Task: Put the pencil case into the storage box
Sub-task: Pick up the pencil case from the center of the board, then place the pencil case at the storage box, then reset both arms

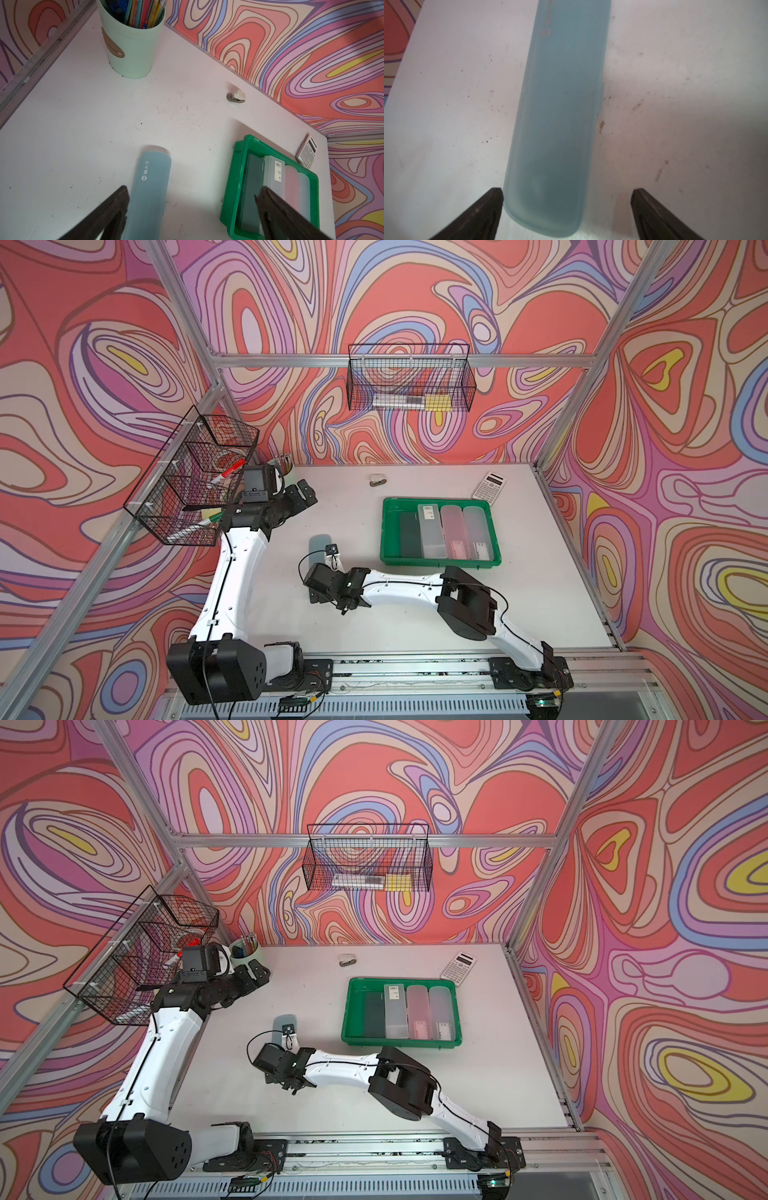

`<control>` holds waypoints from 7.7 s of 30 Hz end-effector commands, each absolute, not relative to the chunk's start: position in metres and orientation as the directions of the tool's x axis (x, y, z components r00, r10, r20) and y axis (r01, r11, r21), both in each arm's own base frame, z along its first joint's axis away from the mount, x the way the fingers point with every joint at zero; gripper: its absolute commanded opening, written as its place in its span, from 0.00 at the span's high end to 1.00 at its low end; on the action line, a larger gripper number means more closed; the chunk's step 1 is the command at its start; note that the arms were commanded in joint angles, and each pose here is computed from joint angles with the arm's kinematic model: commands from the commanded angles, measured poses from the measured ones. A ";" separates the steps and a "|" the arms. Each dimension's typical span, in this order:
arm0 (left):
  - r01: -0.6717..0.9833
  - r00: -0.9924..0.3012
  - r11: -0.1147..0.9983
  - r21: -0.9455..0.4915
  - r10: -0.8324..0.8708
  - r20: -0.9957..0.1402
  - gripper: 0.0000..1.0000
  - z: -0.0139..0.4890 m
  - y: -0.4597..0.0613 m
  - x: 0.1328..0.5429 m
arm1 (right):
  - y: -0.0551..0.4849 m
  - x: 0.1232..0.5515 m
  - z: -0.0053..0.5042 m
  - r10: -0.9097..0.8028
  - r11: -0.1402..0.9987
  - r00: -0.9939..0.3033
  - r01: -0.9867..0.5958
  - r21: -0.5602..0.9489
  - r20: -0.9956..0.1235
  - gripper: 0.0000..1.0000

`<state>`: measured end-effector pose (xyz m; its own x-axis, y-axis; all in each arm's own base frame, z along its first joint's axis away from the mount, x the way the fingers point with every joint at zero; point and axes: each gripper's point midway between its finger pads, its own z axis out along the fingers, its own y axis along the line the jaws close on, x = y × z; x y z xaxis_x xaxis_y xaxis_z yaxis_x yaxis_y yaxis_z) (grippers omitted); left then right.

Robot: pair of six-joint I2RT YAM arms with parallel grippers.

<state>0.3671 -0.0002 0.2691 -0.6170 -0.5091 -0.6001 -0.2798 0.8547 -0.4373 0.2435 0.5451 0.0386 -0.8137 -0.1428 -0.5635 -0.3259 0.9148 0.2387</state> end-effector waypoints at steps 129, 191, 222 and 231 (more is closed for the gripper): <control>-0.037 -0.725 0.862 -0.506 -0.371 -0.580 0.01 0.254 -0.127 0.365 | 0.277 0.345 0.058 -0.023 1.000 -0.775 -0.023 -0.008 -0.631 0.12; -0.079 -0.689 0.967 -0.241 -0.227 -0.688 0.01 0.213 -0.073 0.335 | 0.264 0.407 0.142 -0.055 0.996 -0.673 0.013 -0.087 -0.738 0.02; -0.215 -0.280 0.967 0.135 0.071 -0.957 0.01 0.127 0.010 0.350 | -0.002 0.401 0.147 -0.089 0.948 -0.341 0.260 -0.185 -0.936 0.02; -0.204 -0.308 0.977 0.061 -0.005 -0.951 0.01 0.120 0.023 0.364 | -0.025 0.403 0.131 0.020 0.962 -0.182 0.272 -0.031 -0.983 0.02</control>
